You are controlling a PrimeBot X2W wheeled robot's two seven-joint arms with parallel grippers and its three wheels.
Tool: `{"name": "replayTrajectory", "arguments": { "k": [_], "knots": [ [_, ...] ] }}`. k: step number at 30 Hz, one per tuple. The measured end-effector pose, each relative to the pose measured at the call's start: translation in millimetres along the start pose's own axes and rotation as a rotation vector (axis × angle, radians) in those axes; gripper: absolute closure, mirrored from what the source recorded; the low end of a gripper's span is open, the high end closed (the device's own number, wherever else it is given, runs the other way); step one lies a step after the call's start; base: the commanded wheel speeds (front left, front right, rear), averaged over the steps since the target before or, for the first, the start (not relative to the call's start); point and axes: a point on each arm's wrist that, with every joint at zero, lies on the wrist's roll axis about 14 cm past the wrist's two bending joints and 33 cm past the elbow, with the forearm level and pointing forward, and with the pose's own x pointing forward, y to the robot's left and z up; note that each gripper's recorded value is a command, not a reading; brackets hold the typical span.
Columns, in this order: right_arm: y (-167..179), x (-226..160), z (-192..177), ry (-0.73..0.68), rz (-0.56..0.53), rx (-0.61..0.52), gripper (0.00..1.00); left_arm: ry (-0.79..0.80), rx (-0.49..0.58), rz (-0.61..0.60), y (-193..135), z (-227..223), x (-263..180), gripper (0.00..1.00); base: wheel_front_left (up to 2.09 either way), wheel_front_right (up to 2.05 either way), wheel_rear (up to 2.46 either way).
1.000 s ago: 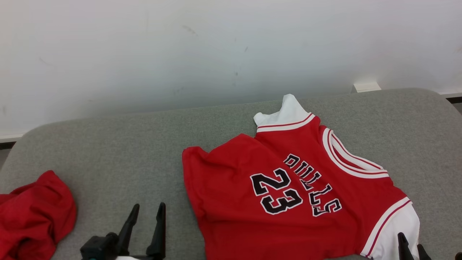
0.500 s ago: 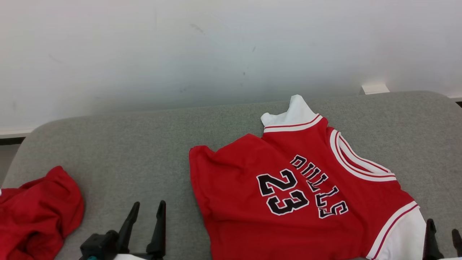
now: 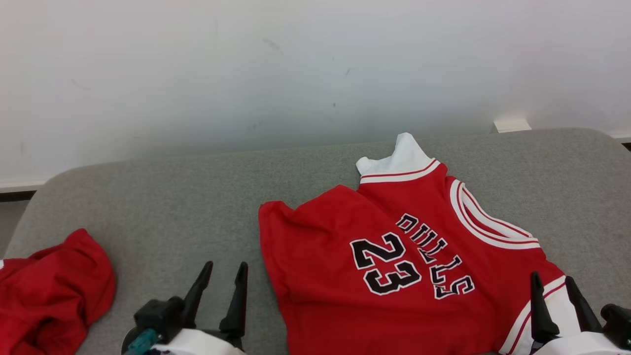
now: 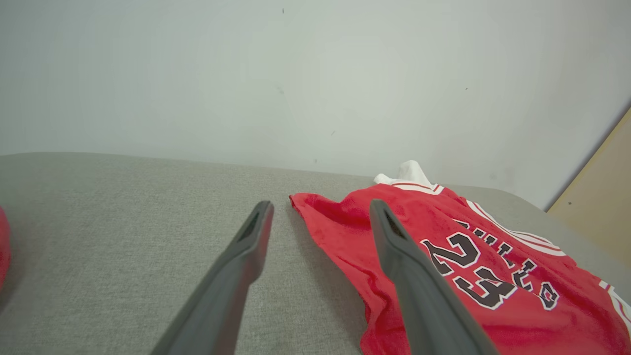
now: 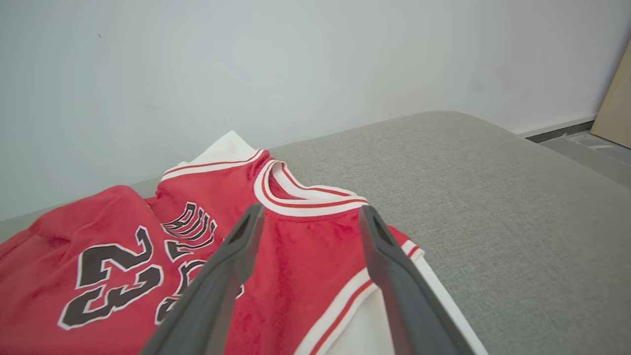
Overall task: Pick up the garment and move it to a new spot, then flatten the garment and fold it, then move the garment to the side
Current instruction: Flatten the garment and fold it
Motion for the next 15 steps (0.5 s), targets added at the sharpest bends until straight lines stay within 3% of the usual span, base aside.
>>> {"name": "replayTrajectory", "arguments": {
  "k": [7, 15],
  "knots": [
    [14, -2, -9, 0.023, 0.044, -0.013, 0.0, 0.172, 0.051, -0.062, -5, -21, 38, 0.0, 0.0, 0.0, 0.0],
    [3, -3, -21, 0.054, 0.008, 0.0, 0.0, 0.348, 0.13, -0.093, 6, -39, 90, 0.0, 0.0, 0.0, 0.0]
  ]
}}
